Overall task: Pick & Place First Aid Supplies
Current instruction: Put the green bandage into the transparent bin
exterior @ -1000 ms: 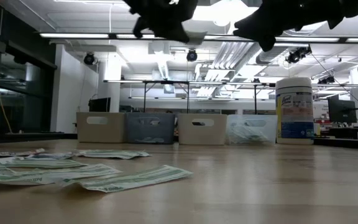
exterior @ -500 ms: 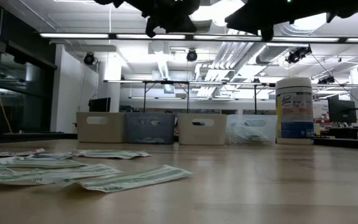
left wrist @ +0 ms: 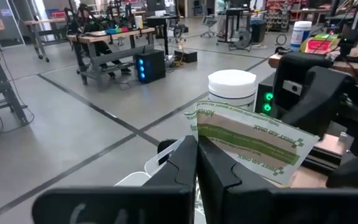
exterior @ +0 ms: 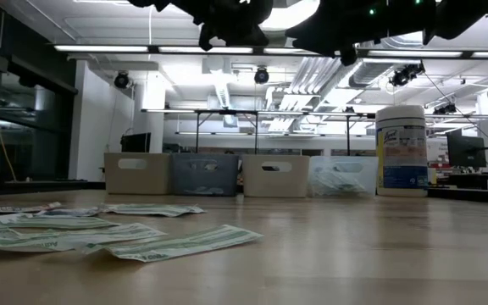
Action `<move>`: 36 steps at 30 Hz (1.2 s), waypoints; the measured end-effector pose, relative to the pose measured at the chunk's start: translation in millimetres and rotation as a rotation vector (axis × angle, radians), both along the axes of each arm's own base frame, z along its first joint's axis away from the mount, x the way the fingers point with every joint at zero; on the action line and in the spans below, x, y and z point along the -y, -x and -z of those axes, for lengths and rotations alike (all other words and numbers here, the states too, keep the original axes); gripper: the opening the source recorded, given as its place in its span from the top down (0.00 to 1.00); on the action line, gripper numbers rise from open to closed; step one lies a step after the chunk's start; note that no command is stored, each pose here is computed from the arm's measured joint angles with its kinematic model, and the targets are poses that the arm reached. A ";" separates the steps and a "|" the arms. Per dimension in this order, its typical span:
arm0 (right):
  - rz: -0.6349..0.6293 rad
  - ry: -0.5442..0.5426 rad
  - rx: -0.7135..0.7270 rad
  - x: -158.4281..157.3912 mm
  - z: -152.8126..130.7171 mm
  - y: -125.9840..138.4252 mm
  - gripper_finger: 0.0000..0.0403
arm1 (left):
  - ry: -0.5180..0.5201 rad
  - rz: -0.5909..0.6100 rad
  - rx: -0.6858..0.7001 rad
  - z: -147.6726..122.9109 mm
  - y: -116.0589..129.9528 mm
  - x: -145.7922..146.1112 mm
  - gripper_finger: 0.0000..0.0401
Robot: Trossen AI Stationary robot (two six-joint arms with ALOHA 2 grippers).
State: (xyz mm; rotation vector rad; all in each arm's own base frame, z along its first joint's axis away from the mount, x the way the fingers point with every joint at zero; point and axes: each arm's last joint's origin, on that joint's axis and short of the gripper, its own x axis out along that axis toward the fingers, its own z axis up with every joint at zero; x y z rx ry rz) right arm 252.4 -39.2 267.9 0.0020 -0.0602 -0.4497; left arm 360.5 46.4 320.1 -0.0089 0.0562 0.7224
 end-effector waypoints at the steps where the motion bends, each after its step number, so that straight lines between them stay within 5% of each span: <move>1: 0.002 -0.002 0.010 0.2 -0.5 -0.3 0.52 | -0.001 0.001 -0.001 0.0 0.0 0.0 1.00; 6: 0.032 -0.005 0.026 1.0 -1.9 0.2 0.44 | 0.000 0.026 0.000 -0.1 -0.5 0.6 1.00; 11: 0.040 -0.006 0.027 1.2 -2.0 0.3 0.45 | 0.001 0.049 0.000 -0.1 -0.9 1.1 1.00; 24: 0.107 -0.010 0.024 3.7 -1.7 1.3 0.66 | 0.005 0.105 0.004 -0.3 -2.0 2.4 1.00; 36: 0.045 -0.005 0.017 9.0 -1.2 1.3 0.85 | 0.007 0.161 0.012 -0.8 -3.0 3.7 1.00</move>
